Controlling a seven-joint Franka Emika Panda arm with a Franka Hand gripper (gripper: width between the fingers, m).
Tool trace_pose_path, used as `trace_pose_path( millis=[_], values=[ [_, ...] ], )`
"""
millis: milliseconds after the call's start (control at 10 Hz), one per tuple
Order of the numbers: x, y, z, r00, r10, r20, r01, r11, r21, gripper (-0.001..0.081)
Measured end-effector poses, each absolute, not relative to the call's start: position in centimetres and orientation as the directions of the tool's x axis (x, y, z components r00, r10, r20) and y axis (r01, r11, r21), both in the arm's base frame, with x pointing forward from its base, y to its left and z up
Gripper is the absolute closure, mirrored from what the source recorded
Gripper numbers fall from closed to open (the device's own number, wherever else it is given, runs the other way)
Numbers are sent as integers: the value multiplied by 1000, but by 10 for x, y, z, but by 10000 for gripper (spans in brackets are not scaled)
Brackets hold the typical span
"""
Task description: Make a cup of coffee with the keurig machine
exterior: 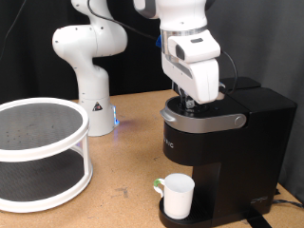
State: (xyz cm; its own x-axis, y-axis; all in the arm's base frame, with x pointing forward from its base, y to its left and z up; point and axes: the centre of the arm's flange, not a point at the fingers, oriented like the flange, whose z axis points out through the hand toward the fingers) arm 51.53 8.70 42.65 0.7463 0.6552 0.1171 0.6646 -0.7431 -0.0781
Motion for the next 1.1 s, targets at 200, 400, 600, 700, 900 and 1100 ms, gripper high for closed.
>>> trace_pose_path(
  millis=[200,400,600,700,900,1100],
  values=[
    [518,85,426,759,642,107,651,-751,-113,805],
    [522,83,426,768,634,90,640,-755,-145,805],
    [524,83,425,769,634,80,638,-754,-154,805],
    [525,83,425,769,635,76,638,-754,-157,805],
    [526,83,426,769,635,71,637,-754,-162,805],
    [526,83,426,769,636,68,637,-753,-164,805]
  ],
)
